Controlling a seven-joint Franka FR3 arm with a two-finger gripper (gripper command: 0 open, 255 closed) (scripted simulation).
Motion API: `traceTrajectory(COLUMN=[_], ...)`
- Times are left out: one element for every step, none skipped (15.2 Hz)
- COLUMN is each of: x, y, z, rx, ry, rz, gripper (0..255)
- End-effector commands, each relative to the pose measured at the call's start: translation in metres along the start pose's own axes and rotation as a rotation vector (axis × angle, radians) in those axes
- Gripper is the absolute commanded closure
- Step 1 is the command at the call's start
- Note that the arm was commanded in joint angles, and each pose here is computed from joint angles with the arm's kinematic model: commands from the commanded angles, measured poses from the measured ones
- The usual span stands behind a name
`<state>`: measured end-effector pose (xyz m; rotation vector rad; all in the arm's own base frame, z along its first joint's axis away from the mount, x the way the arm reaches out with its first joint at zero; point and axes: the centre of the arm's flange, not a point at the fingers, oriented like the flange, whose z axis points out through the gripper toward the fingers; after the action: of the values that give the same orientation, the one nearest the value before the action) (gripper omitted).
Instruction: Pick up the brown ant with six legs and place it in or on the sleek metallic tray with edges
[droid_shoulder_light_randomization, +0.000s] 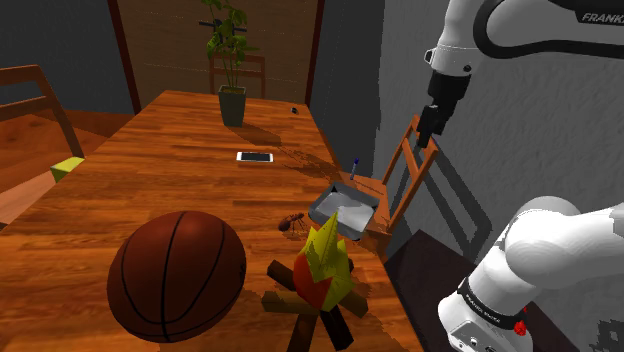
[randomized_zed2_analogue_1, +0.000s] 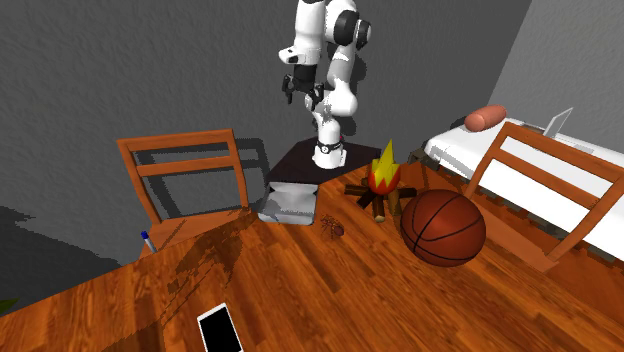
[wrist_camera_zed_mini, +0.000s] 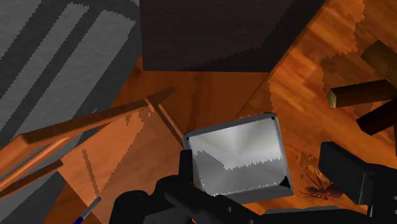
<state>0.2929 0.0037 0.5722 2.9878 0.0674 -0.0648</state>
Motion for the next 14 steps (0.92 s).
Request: traceTrajectory(x=[0.0, 0.009, 0.017, 0.026, 0.035, 0.043, 0.052, 0.061, 0.069, 0.078, 0.086, 0.094, 0.103, 0.111], y=[0.0, -0.002, -0.003, -0.005, -0.008, -0.01, -0.013, -0.016, -0.02, -0.023, -0.027, -0.032, -0.036, -0.041], z=[0.0, 0.009, 0.018, 0.027, 0.036, 0.045, 0.054, 0.063, 0.071, 0.08, 0.089, 0.097, 0.106, 0.114], rx=[0.0, 0.007, 0.013, 0.02, 0.027, 0.034, 0.04, 0.047, 0.054, 0.06, 0.067, 0.074, 0.08, 0.087], ry=[0.0, 0.003, 0.007, 0.01, 0.013, 0.017, 0.02, 0.023, 0.027, 0.03, 0.033, 0.037, 0.04, 0.043], rz=[0.0, -0.024, -0.049, -0.073, -0.097, -0.122, -0.146, -0.17, -0.195, -0.219, -0.243, -0.268, -0.292, -0.316], gripper=[0, 0, 0, 0, 0, 0, 0, 0, 0, 0, 0, 0, 0, 0])
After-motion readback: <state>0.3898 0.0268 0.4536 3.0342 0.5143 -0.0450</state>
